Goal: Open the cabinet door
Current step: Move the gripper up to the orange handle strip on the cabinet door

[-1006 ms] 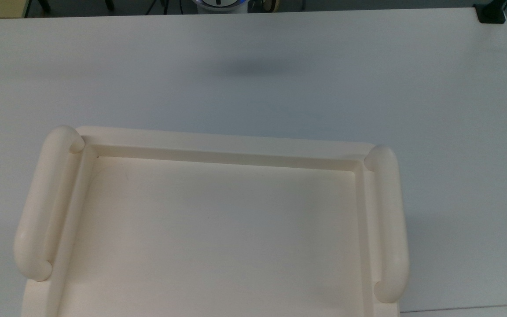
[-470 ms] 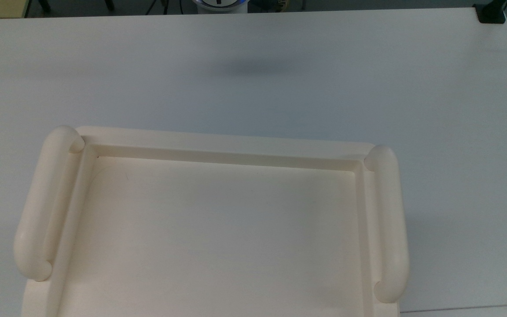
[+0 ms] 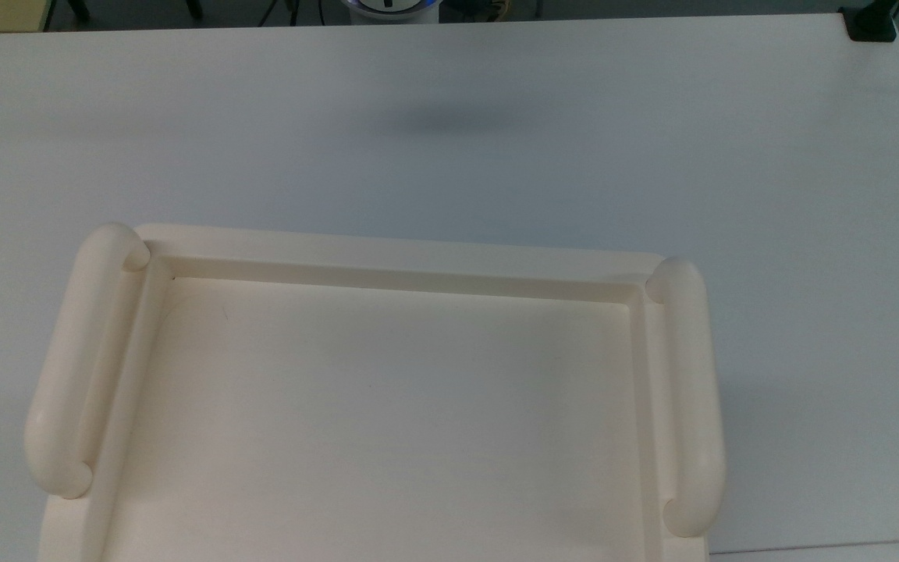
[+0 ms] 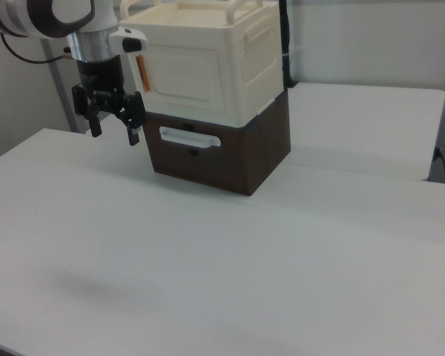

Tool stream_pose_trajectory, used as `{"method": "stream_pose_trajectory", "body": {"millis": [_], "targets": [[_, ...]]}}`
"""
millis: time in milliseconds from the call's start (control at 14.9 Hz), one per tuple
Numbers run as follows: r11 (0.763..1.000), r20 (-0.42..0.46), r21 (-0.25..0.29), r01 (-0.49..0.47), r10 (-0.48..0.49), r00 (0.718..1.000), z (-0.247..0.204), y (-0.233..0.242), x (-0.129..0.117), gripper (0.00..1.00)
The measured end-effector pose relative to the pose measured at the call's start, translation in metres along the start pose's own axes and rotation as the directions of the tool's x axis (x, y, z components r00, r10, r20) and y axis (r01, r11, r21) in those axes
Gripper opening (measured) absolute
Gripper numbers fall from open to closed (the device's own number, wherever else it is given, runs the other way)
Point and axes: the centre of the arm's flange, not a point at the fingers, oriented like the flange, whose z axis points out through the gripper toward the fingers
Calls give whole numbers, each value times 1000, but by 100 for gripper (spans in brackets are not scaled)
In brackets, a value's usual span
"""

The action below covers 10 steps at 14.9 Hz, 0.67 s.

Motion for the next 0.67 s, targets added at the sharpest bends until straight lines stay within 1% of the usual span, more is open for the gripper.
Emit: {"method": "stream_pose_trajectory", "body": {"millis": [671], "targets": [[1000,0,0,5,-5,1000,1,-2,1,100]]}}
